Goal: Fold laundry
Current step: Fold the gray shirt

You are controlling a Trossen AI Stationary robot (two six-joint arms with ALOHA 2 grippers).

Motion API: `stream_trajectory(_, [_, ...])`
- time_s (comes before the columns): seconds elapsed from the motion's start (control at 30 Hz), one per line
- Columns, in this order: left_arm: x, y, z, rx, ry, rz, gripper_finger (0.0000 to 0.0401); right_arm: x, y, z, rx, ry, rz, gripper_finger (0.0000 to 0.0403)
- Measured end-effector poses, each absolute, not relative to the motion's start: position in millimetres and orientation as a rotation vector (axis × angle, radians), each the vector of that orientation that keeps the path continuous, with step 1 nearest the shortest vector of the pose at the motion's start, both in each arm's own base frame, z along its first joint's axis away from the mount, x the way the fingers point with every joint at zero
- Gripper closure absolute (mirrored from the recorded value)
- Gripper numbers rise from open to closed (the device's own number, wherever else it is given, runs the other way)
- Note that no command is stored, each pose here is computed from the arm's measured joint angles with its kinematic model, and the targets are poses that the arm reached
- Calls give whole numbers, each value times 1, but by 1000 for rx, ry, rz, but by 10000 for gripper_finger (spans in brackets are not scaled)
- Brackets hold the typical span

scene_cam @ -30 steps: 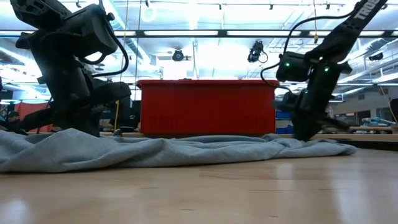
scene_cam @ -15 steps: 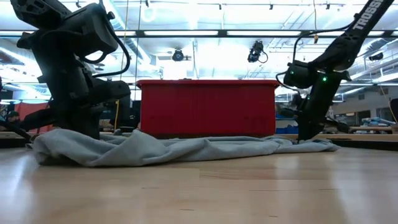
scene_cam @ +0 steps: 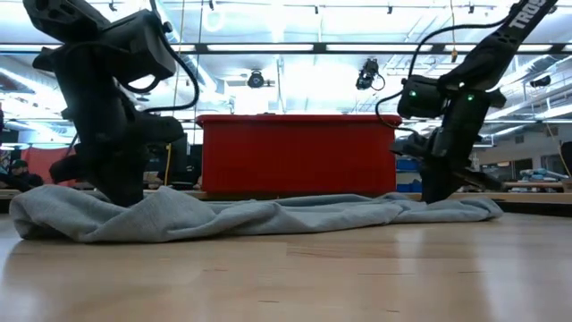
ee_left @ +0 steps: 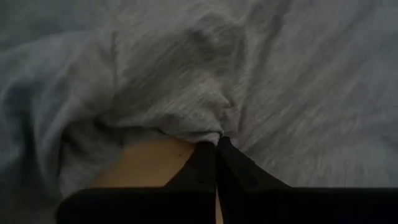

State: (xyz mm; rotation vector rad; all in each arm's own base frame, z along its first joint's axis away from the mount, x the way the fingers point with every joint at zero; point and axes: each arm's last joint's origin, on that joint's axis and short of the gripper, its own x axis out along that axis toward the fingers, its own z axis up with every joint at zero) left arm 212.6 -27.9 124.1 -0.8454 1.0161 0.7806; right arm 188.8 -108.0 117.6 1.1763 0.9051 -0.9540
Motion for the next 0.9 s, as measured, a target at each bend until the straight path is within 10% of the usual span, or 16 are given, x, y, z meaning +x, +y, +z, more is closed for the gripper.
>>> stream_trajectory(0.47, [210,-18,135,-846,1070,637,401,188,-169,157,1014,530,-1255,401])
stream_trajectory(0.9, [203,-25,140,-998,1052,728,401,207,-119,180,980,1027,-868,380])
